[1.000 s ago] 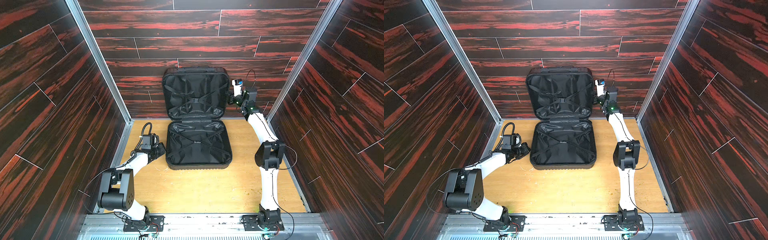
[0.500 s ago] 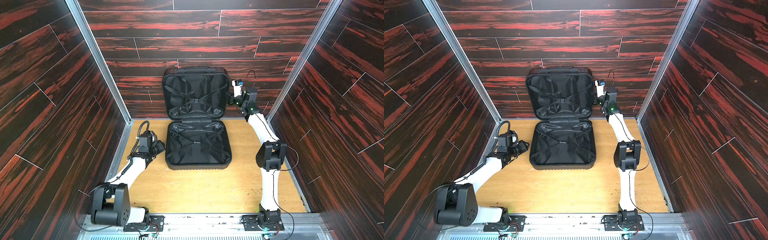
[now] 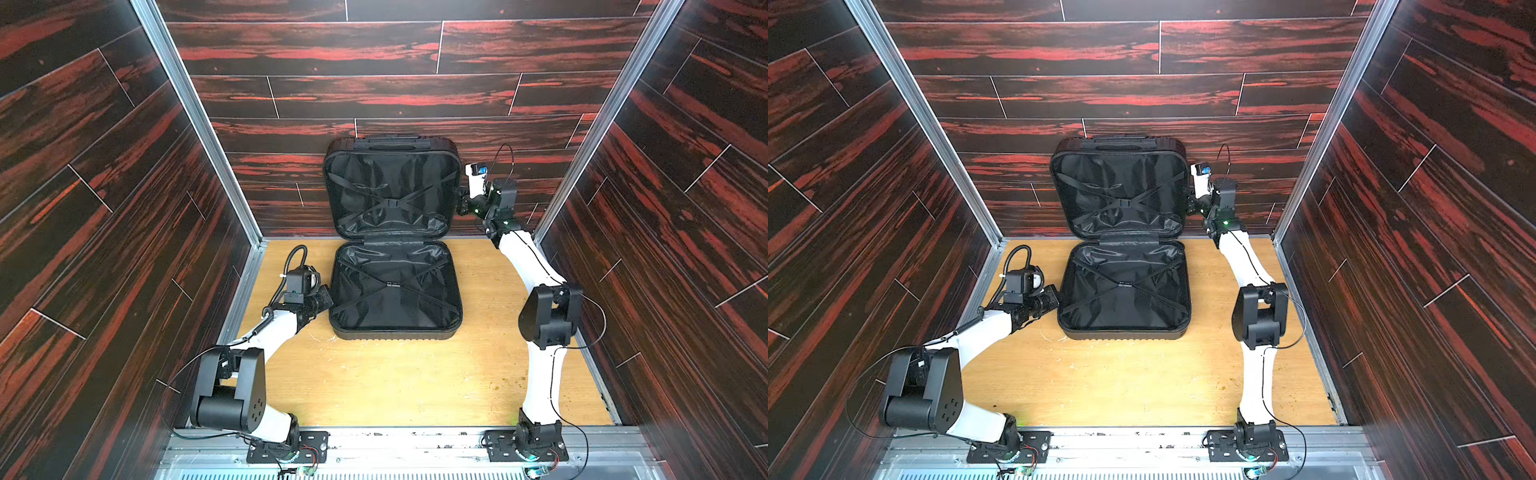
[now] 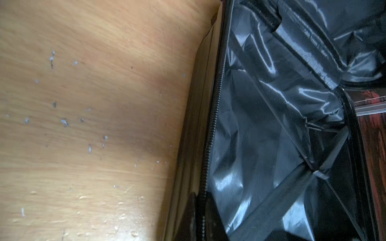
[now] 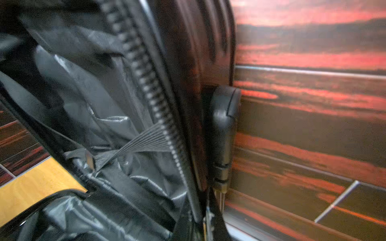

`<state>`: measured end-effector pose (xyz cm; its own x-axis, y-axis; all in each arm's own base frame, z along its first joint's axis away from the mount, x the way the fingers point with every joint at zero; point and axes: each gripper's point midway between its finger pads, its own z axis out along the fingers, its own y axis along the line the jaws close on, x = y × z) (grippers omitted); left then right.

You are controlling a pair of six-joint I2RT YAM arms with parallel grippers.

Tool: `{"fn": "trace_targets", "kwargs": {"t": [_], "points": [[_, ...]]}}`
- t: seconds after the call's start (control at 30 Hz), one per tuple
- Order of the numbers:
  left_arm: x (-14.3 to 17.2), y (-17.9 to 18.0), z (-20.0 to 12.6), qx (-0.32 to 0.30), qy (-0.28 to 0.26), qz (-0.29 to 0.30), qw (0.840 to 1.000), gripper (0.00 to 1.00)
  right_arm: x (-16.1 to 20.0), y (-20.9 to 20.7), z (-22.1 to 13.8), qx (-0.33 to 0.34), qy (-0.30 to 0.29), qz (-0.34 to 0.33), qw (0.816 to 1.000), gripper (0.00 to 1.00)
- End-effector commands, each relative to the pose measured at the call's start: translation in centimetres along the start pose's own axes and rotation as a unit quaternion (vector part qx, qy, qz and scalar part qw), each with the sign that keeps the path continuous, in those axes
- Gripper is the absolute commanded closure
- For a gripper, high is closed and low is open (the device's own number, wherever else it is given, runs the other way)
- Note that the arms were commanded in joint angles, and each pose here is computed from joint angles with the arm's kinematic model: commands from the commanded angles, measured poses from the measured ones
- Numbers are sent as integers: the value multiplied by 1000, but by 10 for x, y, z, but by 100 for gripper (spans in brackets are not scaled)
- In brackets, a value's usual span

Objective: Close the suitcase zippers
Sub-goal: Close the suitcase at the center of the board.

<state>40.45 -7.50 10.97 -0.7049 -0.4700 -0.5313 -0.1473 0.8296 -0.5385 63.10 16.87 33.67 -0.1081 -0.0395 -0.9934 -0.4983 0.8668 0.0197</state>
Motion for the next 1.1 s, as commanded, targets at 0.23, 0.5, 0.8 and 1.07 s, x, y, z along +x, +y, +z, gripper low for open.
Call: {"fn": "trace_targets", "kwargs": {"t": [0.23,0.5,0.8,1.07], "points": [[4,2,-4,-8,-15,-26,1000,100,-2,84,-74,-113,-5,12,994,92],[7,3,-9,-13,-12,-9,1000,100,51,111,-131,-111,19,56,992,88],[10,5,-20,-28,-1,29,999,100,103,118,-172,-68,58,108,990,75],[-3,5,-58,-69,-22,73,995,78,111,101,-199,7,67,104,992,61]]}}
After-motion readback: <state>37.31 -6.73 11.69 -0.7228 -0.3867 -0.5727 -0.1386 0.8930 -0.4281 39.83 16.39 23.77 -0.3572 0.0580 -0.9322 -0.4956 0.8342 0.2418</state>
